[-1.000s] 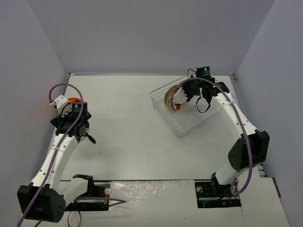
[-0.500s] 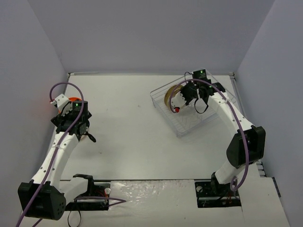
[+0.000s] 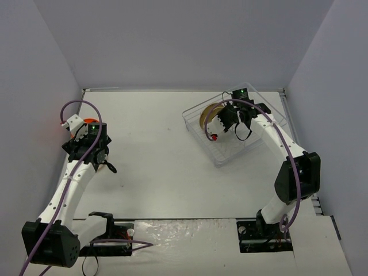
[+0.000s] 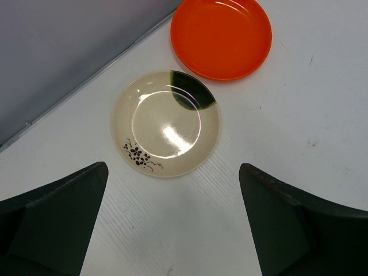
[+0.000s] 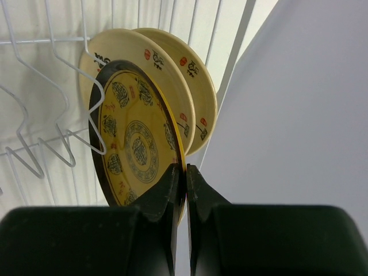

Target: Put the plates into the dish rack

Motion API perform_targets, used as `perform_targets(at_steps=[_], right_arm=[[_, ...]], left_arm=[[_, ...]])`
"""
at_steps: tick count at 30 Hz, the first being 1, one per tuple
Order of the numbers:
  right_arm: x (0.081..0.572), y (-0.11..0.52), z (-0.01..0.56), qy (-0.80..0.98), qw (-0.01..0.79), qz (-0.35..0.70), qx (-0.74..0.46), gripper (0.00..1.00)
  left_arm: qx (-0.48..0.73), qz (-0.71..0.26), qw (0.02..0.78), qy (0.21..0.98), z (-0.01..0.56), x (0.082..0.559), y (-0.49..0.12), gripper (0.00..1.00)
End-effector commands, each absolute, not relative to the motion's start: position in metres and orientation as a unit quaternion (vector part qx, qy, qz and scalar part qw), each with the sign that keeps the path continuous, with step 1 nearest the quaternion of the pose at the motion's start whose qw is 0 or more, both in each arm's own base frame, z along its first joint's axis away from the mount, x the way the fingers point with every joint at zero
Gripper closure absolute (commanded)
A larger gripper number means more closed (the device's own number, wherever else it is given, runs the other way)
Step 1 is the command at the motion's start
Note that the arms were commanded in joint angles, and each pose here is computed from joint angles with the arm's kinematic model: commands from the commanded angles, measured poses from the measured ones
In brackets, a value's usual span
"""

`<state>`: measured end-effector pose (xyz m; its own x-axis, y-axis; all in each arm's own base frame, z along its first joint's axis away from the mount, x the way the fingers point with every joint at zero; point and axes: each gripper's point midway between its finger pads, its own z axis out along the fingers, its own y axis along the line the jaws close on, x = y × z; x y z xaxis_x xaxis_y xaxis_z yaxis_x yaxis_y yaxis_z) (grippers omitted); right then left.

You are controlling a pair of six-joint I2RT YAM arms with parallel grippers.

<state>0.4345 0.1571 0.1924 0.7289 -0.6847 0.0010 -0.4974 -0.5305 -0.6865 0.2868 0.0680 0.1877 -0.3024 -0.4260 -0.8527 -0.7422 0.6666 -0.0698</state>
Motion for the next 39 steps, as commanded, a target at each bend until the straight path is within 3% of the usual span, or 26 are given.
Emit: perform_targets(at_steps=[1, 8, 21, 24, 27, 30, 35, 39], right_arm=[[0.435, 0.17, 0.203, 0.258, 0.351, -0.159, -0.886, 1.0], [0.433, 0.176, 0.189, 0.252, 0.354, -0.14, -0.89, 0.99], [0.432, 0.177, 0.161, 0.269, 0.337, -0.104, -0.896, 0.88], [0.431, 0.177, 0.159, 0.273, 0.338, -0.1, -0.895, 0.76], [0.432, 0.178, 0.167, 0.275, 0.345, -0.105, -0.891, 0.51], [0.431, 0.18, 0.185, 0.288, 0.363, -0.108, -0.879, 0.42], [0.425, 0.184, 0.218, 0.294, 0.396, -0.111, -0.863, 0.17], [0.42, 0.193, 0.25, 0.3, 0.452, -0.106, -0.833, 0.08]], left_arm=[[-0.385, 0.166, 0.488, 0.765, 0.214, 0.295, 0.072, 0.03], [-0.386, 0.166, 0.489, 0.765, 0.215, 0.295, 0.072, 0.03], [-0.385, 0.172, 0.483, 0.768, 0.214, 0.292, 0.073, 0.03], [-0.386, 0.173, 0.481, 0.768, 0.214, 0.292, 0.073, 0.03], [-0.385, 0.168, 0.479, 0.771, 0.213, 0.294, 0.071, 0.03], [-0.385, 0.164, 0.478, 0.772, 0.213, 0.294, 0.07, 0.03], [-0.385, 0.164, 0.478, 0.772, 0.214, 0.293, 0.07, 0.03], [-0.393, 0.163, 0.477, 0.769, 0.214, 0.291, 0.07, 0.03]])
